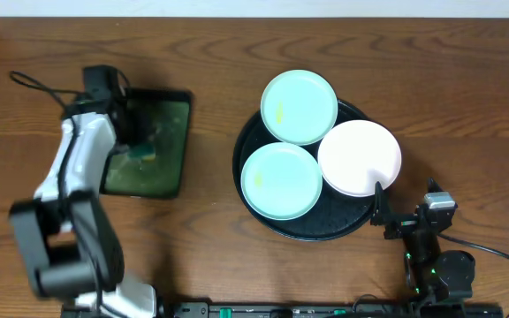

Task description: Clean dirty plates on tray and stack at the side

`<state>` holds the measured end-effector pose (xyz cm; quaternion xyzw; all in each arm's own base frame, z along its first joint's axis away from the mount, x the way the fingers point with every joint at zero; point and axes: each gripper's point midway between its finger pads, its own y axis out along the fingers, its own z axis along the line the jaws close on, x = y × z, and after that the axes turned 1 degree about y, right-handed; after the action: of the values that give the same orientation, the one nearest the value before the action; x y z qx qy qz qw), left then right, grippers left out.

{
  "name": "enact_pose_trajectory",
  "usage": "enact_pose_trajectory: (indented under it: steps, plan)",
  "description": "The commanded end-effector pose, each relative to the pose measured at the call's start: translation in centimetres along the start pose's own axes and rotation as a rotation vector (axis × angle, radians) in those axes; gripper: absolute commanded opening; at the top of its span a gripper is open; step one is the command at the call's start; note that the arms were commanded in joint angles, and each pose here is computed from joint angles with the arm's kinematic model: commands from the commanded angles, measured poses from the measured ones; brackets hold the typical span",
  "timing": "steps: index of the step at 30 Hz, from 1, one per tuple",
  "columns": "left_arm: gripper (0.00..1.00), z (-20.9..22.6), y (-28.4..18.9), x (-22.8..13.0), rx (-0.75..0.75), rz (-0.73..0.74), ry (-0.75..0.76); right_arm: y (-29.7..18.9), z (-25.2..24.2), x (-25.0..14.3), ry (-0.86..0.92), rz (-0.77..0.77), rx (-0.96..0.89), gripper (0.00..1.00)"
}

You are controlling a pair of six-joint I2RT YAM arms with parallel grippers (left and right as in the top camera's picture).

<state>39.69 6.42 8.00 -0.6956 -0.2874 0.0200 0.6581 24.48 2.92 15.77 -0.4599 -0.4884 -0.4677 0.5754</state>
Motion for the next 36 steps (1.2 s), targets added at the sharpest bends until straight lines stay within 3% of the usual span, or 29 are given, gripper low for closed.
enact_pose_trajectory:
  steps: [1,4,6,11,15,19,24,27,30,36]
  plan:
    - [0.07,-2.7,-9.8,5.0,-0.14,-0.271,0.004,0.0,0.2,-0.2,-0.013,0.004,0.007,0.99]
    - [0.07,-3.1,-12.9,5.7,-0.151,-0.362,0.008,0.0,0.2,-0.2,-0.013,0.004,0.007,0.99]
    - [0.07,-2.8,-12.4,5.7,-0.128,-0.367,0.006,0.0,0.2,-0.2,-0.013,0.005,0.007,0.99]
    - [0.07,-0.7,-1.6,1.6,-0.032,-0.143,-0.005,0.0,0.2,-0.2,-0.013,0.005,0.007,0.99]
    - [0.07,0.6,1.3,0.1,0.016,-0.039,-0.017,0.0,0.2,-0.2,-0.013,0.004,0.007,0.99]
    - [0.07,-0.7,-3.7,3.3,-0.043,-0.155,-0.019,0.0,0.2,-0.2,-0.013,0.005,0.007,0.99]
    - [0.08,-4.1,-12.5,6.0,-0.238,-0.373,0.016,0.0,0.2,-0.2,-0.013,0.004,0.007,0.99]
    - [0.07,-4.2,-14.1,6.6,-0.231,-0.435,0.022,0.0,0.2,-0.2,-0.013,0.004,0.007,0.99]
    - [0.07,-2.5,-11.0,6.0,-0.122,-0.39,0.002,0.0,0.2,-0.2,-0.013,0.005,0.007,0.99]
    - [0.07,-0.4,-0.5,0.8,-0.017,-0.085,-0.009,0.0,0.2,-0.2,-0.013,0.005,0.007,0.99]
